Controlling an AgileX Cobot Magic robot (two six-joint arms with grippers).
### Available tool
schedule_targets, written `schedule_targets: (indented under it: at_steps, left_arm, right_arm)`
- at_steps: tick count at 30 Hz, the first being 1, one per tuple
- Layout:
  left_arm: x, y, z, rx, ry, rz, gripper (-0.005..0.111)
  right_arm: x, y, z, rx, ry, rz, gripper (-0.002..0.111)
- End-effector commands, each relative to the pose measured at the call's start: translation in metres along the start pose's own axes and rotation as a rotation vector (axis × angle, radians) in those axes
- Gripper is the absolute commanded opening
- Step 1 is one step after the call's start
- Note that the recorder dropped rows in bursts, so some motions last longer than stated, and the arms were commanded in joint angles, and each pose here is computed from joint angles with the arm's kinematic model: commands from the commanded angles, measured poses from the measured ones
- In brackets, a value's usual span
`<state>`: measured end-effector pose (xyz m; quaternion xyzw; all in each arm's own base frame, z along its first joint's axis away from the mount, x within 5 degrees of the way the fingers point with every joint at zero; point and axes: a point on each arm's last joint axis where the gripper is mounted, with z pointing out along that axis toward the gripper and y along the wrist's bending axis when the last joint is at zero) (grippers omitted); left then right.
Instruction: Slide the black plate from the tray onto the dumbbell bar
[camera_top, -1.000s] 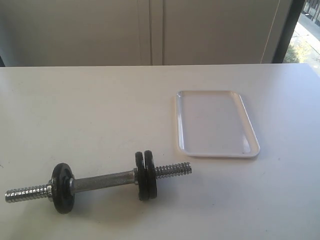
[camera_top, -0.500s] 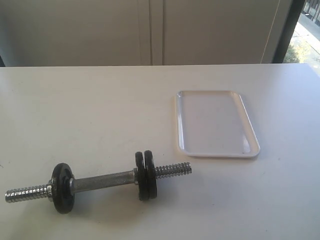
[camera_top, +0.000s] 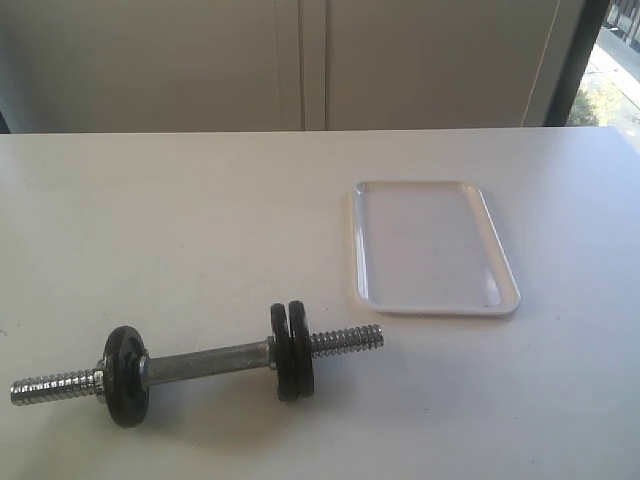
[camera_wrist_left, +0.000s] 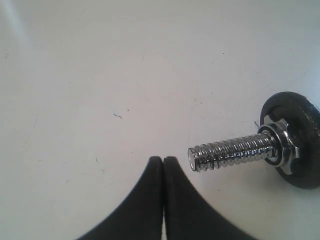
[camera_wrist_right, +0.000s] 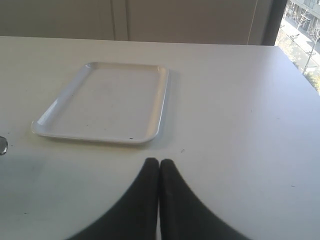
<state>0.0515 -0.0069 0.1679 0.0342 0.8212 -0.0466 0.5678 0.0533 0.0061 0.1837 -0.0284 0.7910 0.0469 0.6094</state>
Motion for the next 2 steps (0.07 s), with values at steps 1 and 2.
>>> schedule_targets:
  at_steps: [1,2]
  left_arm:
    - [0.0011,-0.0005,0.0003,0.008,-0.002,-0.003,0.0]
    - [0.0011,-0.0005,0.0003,0.008,-0.002,-0.003,0.0]
  right_arm:
    - [0.0007,-0.0007,0.0002,0.011,-0.008,-0.003,0.0]
    - [0.0007,-0.0007,0.0002,0.011,-0.008,-0.003,0.0]
